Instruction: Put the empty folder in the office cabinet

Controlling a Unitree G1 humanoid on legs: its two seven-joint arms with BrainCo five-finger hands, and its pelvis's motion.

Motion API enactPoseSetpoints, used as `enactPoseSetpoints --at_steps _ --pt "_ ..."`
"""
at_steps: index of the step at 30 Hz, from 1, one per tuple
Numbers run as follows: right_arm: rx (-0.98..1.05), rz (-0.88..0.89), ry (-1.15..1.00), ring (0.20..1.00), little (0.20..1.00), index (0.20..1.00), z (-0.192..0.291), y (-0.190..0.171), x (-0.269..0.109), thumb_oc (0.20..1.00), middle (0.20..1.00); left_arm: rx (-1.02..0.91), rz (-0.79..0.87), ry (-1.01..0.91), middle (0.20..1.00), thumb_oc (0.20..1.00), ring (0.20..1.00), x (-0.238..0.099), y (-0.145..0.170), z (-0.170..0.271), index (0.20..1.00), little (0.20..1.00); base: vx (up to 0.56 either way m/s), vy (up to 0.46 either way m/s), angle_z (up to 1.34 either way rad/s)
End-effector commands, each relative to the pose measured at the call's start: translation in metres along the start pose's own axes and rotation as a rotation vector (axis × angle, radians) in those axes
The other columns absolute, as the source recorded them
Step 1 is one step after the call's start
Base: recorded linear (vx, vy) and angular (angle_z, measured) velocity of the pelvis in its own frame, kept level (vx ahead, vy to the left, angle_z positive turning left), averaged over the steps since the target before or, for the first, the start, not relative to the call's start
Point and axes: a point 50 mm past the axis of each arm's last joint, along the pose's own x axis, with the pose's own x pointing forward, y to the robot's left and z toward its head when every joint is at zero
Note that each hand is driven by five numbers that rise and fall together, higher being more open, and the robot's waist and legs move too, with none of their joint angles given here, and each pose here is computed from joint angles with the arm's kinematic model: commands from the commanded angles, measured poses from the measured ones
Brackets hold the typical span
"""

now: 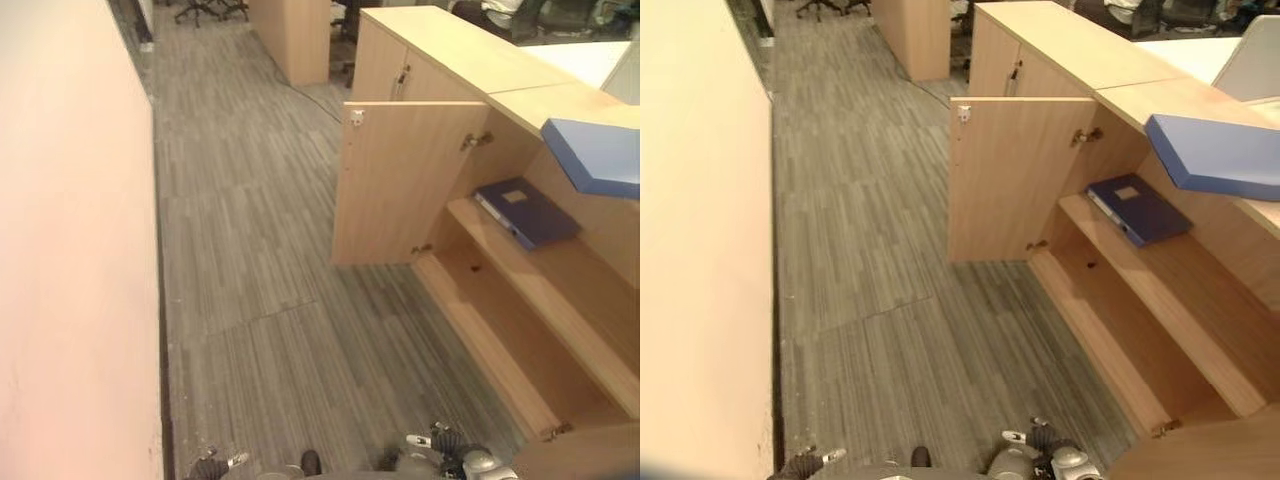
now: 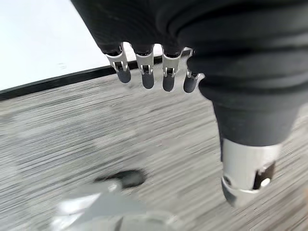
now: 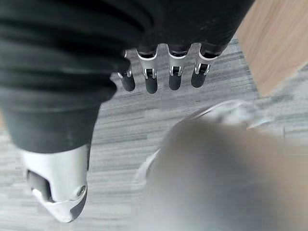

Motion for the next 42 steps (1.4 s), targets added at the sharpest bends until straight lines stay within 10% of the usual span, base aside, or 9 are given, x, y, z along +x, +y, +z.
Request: enactPoseSetpoints --at_steps 1,21,42 --pt "-0.029 -0.003 -0.026 1.000 1.000 1.000 0.007 -0.001 0.001 1.000 1.000 0.017 0.014 -0.031 1.000 1.000 1.000 0.001 0.007 0.008 1.000 1.000 0.15 -0.106 0.08" --pt "0.028 -0.072 0.083 1.000 1.000 1.000 -0.024 -0.013 -0.004 1.000 1.000 -0.048 0.021 -0.147 1.000 1.000 1.000 0.004 0.001 0.041 1.000 1.000 0.21 -0.187 0.16" --pt "0.054 -0.059 0.076 1.000 1.000 1.000 -0.021 -0.012 -0.004 1.000 1.000 -0.013 0.047 -0.070 1.000 1.000 1.000 0.004 0.014 0.024 1.000 1.000 0.16 0.291 -0.53"
